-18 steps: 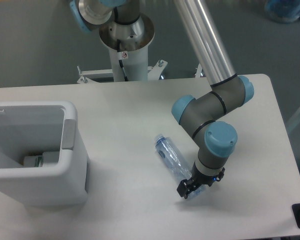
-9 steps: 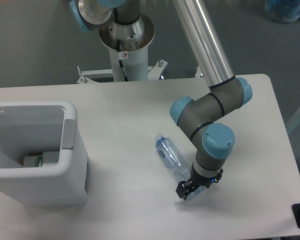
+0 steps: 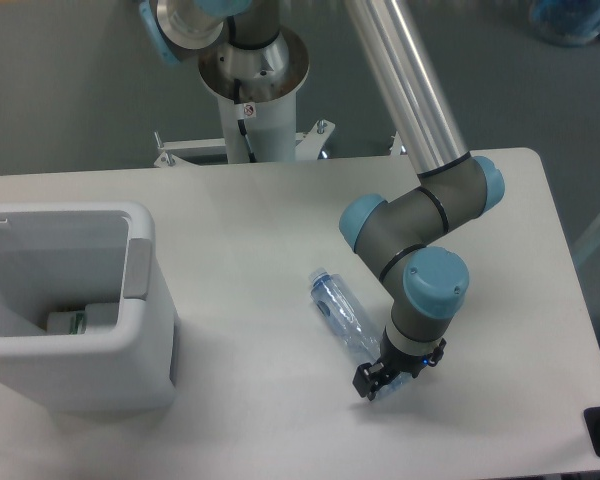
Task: Place the trash in the trash can
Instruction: 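Close the gripper around the bottle's end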
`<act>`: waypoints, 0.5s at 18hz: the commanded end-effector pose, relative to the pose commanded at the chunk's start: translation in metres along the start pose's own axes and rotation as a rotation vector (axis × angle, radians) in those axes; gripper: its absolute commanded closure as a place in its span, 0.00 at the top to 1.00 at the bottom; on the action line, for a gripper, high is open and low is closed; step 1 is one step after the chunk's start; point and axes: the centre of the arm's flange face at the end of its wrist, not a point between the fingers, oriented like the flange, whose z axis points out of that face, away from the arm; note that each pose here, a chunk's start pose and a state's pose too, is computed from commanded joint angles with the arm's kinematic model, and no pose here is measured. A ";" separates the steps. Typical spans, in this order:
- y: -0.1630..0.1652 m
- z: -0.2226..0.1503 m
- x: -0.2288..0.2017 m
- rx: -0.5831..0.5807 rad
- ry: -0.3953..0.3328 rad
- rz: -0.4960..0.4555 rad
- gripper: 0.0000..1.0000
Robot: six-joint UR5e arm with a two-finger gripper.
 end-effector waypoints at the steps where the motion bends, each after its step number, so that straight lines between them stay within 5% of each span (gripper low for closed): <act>1: 0.000 0.000 0.000 0.000 -0.003 -0.002 0.88; 9: 0.000 0.000 0.002 0.004 -0.003 -0.004 0.79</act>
